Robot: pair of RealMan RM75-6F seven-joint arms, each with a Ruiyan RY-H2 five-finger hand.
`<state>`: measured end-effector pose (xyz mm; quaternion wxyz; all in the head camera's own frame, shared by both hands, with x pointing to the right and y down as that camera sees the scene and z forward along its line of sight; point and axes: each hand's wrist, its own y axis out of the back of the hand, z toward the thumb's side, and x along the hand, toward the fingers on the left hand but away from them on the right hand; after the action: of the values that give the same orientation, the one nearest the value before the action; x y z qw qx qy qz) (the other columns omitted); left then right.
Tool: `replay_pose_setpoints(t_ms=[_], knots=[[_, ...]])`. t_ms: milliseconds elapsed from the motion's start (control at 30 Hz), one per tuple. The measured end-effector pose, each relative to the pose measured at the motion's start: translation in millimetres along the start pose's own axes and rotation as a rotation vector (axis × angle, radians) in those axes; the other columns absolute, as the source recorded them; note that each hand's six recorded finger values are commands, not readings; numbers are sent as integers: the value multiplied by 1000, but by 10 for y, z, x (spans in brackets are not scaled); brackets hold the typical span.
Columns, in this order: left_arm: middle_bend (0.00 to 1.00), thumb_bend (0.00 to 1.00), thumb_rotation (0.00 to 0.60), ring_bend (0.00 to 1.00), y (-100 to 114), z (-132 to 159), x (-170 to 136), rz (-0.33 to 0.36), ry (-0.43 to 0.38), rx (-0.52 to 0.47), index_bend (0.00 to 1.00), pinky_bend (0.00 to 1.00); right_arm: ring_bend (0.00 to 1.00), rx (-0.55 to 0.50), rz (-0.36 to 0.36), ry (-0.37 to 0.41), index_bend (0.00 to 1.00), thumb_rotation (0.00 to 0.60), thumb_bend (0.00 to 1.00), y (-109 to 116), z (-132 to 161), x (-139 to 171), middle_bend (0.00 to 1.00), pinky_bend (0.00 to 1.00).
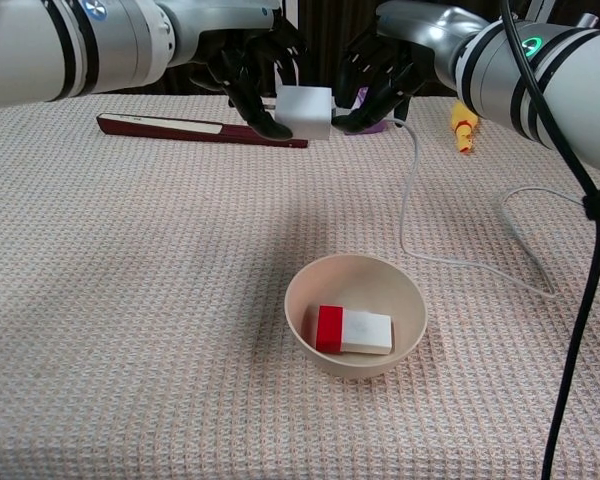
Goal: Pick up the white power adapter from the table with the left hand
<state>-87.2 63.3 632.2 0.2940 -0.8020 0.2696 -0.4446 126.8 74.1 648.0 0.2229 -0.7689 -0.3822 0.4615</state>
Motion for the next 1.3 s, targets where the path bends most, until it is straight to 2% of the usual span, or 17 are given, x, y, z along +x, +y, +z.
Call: replay_pose_setpoints(t_ms=[233, 500, 700, 833, 1133, 1300], knots=[[407, 368, 600, 727, -1, 2, 6, -2, 1, 0, 487, 951, 349, 2, 10, -2, 625, 600, 329, -20, 10, -18, 440, 588], [408, 369, 600, 727, 6, -13, 1, -6, 2, -14, 487, 951, 349, -9, 18, -8, 626, 600, 332, -39, -1, -36, 441, 587], [407, 369, 600, 727, 7, -25, 10, -3, 2, -14, 487, 951, 402, -5, 28, -11, 642, 600, 468, -64, -7, -46, 502, 597], [407, 370, 600, 727, 9, -58, 14, 1, 6, -3, 487, 950, 407, 3, 27, -13, 646, 600, 477, -56, -14, -44, 511, 599], [401, 372, 600, 725, -9, -298, 34, 7, 54, 20, 487, 945, 406, 34, 11, -43, 648, 600, 477, 46, -165, -15, 510, 598], [392, 372, 600, 725, -88, -540, 97, -3, 106, 43, 481, 943, 406, 52, 19, -80, 645, 600, 477, 65, -334, -21, 501, 594]])
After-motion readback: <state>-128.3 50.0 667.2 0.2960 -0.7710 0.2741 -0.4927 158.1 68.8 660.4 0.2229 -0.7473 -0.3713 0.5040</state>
